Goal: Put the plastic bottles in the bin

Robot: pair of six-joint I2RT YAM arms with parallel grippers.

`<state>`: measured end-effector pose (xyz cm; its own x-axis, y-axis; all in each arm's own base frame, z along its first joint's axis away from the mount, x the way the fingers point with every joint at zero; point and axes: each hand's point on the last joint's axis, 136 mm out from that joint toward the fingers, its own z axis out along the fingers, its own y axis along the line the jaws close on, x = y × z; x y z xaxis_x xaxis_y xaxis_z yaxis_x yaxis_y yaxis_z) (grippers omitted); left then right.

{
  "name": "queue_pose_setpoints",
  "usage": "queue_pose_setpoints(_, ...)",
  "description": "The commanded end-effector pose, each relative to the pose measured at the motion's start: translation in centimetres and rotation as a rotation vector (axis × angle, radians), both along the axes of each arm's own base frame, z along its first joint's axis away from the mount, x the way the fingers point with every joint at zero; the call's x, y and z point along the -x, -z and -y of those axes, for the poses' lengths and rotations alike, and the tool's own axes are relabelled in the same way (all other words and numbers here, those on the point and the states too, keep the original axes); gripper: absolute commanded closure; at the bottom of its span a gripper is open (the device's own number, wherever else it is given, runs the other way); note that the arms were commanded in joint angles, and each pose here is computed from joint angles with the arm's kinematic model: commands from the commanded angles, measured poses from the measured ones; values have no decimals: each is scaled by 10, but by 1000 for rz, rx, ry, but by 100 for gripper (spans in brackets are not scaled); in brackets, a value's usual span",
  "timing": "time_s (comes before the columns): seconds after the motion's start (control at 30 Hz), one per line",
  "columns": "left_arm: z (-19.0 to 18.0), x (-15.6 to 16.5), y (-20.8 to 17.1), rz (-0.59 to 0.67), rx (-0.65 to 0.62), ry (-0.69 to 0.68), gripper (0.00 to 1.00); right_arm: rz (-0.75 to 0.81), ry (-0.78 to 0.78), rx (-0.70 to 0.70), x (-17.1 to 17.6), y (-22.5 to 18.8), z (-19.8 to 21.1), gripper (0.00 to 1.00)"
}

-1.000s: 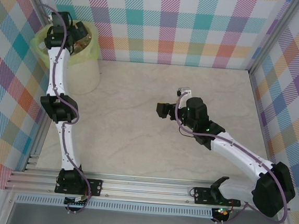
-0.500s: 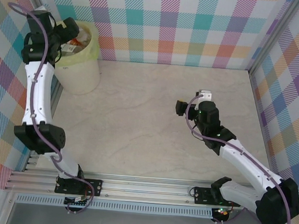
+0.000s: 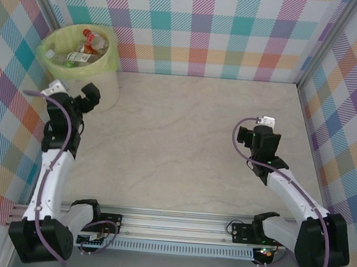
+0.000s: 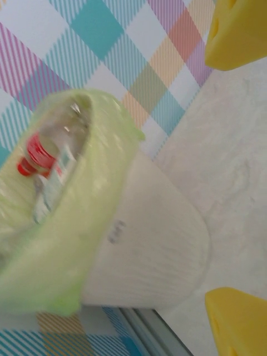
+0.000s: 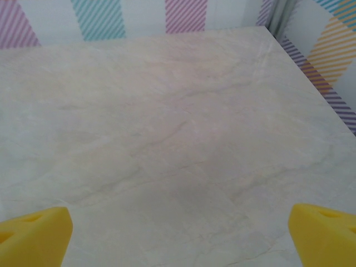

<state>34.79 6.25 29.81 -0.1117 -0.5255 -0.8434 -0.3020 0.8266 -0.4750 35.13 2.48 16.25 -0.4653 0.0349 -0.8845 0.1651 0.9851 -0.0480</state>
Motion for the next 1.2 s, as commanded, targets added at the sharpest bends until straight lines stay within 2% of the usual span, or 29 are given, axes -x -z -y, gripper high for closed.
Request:
queue_pose_setpoints(0.0, -14, 22, 32, 17, -48, -105, 0, -20, -101, 12, -15, 16, -5, 0)
queue_pose_setpoints(0.1, -23, 38, 86, -72, -76, -157, 0, -65, -139, -37, -27, 36, -3, 0)
queue_pose_setpoints(0.2, -24, 39, 130, -162, -109, -147, 0, -88, -190, -126, -39, 53, -5, 0)
queue_pose_setpoints(0.3, -22, 34, 162, -233, -144, -118, 0, -58, -209, -146, -48, 63, -2, 0)
queue_pose_setpoints(0.4, -19, 25, 180, -253, -194, -74, 0, -29, -210, -120, -52, 64, 2, 0)
queue_pose_setpoints(0.5, -8, 12, 190, -219, -228, 11, 0, 91, -244, -108, -48, 56, 2, 0)
queue_pose_setpoints(0.6, 12, -9, 190, -205, -253, 129, 0, 180, -239, -129, -42, 67, 7, 0)
queue_pose_setpoints(0.73, 35, -33, 189, -135, -246, 237, 0, 128, -189, -131, -44, 71, 15, 0)
queue_pose_setpoints(0.87, 72, -54, 211, -207, -350, 374, 0, 132, -190, -128, -45, 70, 15, 0)
queue_pose_setpoints(0.9, 77, -54, 216, -217, -388, 373, 0, 130, -190, -129, -44, 70, 15, 0)
queue_pose_setpoints(0.97, 77, -47, 215, -158, -431, 334, 0, 129, -193, -127, -45, 70, 14, 0)
queue_pose_setpoints(1.03, 52, -41, 214, -182, -406, 177, 0, 129, -194, -126, -45, 70, 14, 0)
queue_pose_setpoints(1.07, 47, -41, 218, -215, -408, 147, 0, 129, -194, -126, -45, 70, 14, 0)
queue_pose_setpoints(1.17, 49, -43, 215, -220, -426, 138, 0, 124, -210, -126, -45, 71, 12, 0)
